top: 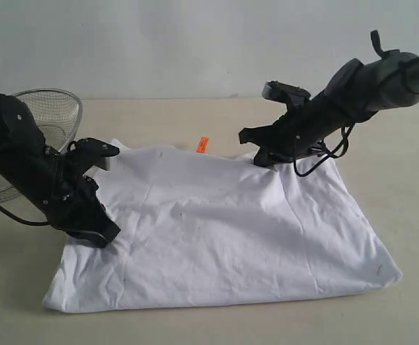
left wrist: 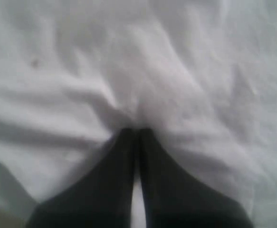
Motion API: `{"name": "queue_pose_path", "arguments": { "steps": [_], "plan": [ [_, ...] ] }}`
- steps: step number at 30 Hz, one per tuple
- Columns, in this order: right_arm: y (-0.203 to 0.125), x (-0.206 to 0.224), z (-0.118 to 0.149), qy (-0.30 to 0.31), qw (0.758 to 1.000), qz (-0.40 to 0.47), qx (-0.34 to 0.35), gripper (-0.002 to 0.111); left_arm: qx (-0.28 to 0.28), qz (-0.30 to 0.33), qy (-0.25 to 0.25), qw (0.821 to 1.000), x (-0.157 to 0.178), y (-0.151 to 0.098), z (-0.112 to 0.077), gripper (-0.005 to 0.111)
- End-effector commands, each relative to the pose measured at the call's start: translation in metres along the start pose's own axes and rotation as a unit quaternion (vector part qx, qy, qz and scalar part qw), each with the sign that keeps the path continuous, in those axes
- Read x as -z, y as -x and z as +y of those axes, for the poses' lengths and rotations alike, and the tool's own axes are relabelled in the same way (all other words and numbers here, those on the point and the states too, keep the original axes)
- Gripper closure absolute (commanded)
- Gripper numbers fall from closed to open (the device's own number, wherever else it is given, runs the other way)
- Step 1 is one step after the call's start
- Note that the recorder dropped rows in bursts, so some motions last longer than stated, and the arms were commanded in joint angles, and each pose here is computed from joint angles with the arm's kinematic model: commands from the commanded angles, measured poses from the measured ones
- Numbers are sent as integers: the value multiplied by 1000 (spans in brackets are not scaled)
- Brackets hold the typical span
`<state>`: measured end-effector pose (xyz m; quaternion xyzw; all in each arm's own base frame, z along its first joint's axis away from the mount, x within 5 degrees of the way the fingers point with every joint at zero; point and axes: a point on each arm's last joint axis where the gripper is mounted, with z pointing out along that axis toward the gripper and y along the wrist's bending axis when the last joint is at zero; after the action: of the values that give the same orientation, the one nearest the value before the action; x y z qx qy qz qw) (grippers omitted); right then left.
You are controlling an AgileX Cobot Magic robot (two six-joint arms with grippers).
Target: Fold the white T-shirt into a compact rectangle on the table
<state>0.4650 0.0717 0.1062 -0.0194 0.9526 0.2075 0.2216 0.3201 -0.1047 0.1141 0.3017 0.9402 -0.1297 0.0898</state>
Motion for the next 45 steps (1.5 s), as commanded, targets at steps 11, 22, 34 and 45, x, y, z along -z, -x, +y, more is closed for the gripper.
{"name": "queue_pose_path", "arguments": {
  "steps": [11,22,34,45],
  "plan": [
    [14,-4,-20,-82,992,-95,-23,109,0,16,-15,1000,-3,-3,-2,102],
    [37,50,-17,-71,988,-132,-33,109,2,20,-18,1000,-3,-4,-2,102],
    [28,145,-37,-36,995,-69,-61,109,-2,-46,-8,999,42,7,-14,102],
    [-52,201,-16,7,994,28,-105,107,11,-82,-103,991,103,1,-53,102]
  ]
}}
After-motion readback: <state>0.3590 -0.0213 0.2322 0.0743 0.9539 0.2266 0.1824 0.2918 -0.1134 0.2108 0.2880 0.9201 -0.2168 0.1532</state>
